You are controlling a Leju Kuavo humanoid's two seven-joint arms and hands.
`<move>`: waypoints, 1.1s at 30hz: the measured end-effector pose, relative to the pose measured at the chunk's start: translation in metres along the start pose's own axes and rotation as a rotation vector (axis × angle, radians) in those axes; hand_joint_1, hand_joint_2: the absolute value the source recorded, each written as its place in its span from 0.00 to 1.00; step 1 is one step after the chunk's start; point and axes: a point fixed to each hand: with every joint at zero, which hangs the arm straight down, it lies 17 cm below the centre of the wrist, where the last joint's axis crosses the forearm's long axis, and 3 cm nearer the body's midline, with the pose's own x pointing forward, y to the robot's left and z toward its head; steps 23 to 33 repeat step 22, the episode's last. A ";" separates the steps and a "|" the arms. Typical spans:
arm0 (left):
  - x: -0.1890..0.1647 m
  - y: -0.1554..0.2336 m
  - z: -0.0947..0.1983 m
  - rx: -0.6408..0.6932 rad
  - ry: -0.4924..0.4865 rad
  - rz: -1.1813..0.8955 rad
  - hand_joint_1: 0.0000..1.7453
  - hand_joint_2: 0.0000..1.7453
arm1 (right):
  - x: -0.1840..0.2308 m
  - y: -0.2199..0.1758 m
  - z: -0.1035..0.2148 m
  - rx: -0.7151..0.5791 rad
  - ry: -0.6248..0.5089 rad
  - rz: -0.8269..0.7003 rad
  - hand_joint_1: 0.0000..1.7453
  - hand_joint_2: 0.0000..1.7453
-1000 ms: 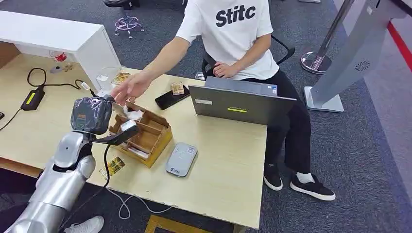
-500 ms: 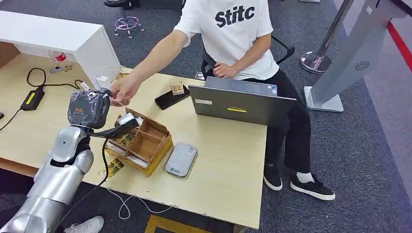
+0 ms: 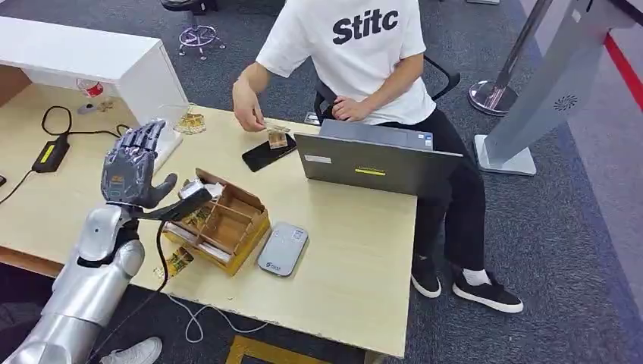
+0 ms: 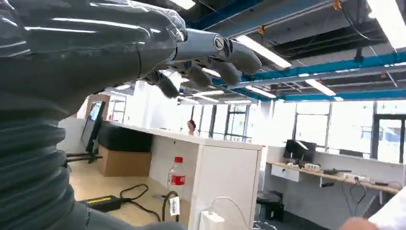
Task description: Pass the card to the sensor for recognition and then transmit it.
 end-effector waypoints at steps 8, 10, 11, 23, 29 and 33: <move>0.021 0.066 0.055 0.348 -0.023 0.329 0.00 1.00 | -0.004 -0.007 -0.001 -0.039 0.013 -0.025 0.00 1.00; 0.028 0.090 0.082 0.466 -0.012 0.479 0.00 1.00 | -0.007 -0.009 -0.001 -0.058 0.019 -0.032 0.00 1.00; 0.030 0.096 0.092 0.492 -0.007 0.507 0.00 1.00 | -0.007 -0.009 -0.001 -0.060 0.020 -0.034 0.00 1.00; -0.093 0.114 0.266 0.855 0.495 0.949 0.00 1.00 | -0.037 -0.031 0.000 -0.181 0.118 0.042 0.00 1.00; -0.093 0.114 0.266 0.855 0.495 0.949 0.00 1.00 | -0.037 -0.031 0.000 -0.181 0.118 0.042 0.00 1.00; -0.093 0.114 0.266 0.855 0.495 0.949 0.00 1.00 | -0.037 -0.031 0.000 -0.181 0.118 0.042 0.00 1.00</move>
